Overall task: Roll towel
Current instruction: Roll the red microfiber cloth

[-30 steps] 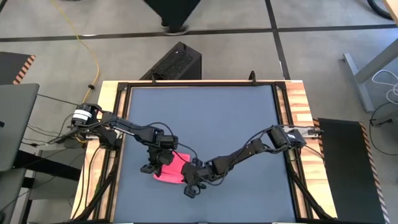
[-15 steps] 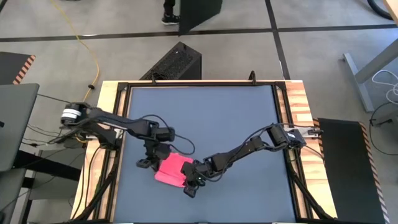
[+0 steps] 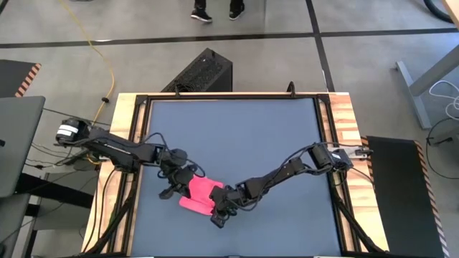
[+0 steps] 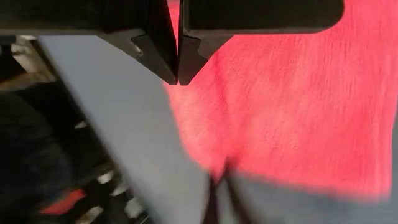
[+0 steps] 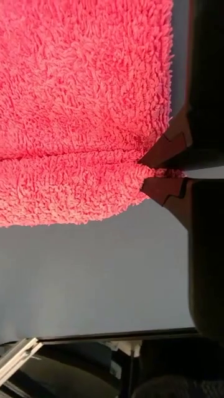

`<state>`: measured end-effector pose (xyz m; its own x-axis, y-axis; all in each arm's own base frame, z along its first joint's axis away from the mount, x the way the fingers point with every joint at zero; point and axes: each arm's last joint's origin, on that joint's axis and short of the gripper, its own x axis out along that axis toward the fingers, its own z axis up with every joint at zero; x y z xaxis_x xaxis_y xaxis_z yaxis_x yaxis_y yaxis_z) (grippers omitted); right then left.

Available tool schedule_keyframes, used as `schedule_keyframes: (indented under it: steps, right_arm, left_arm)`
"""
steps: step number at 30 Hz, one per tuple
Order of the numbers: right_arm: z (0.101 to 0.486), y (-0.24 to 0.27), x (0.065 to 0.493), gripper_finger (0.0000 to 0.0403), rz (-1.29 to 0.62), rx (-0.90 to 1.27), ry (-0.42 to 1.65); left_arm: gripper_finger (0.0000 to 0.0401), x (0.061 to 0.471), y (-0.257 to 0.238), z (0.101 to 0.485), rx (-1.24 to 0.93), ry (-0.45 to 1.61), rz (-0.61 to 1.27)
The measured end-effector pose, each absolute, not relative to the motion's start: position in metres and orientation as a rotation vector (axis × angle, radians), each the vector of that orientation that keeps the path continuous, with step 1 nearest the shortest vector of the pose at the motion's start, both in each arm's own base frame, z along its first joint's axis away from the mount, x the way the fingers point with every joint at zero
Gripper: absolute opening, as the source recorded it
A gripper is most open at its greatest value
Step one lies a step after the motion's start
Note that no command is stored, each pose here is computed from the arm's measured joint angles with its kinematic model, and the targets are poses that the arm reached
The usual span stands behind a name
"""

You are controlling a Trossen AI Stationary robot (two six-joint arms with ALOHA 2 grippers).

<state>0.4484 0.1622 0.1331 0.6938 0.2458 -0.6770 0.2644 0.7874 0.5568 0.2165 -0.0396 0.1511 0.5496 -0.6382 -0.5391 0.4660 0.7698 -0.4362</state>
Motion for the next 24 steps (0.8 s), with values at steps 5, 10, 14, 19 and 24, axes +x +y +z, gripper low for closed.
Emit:
schedule_keyframes:
  steps: [5,10,14,19,24]
  right_arm:
    - [0.134,0.162,0.449,0.0023,-0.036,0.735,0.811]
    - [0.135,0.162,0.450,0.0024,-0.066,0.762,0.788]
    - [0.135,0.163,0.450,0.0023,-0.090,0.774,0.772]
    - [0.139,0.166,0.448,0.0023,-0.128,0.754,0.734]
    - [0.141,0.167,0.447,0.0023,-0.160,0.772,0.723]
  left_arm:
    - [0.0000,0.214,-0.038,0.131,-0.274,0.796,-0.558]
    - [0.0000,0.216,-0.039,0.118,-0.311,0.862,-0.543]
    - [0.0000,0.216,-0.041,0.110,-0.346,0.914,-0.561]
    - [0.0000,0.215,-0.042,0.108,-0.371,0.937,-0.571]
    - [0.0000,0.214,-0.042,0.107,-0.391,0.956,-0.581]
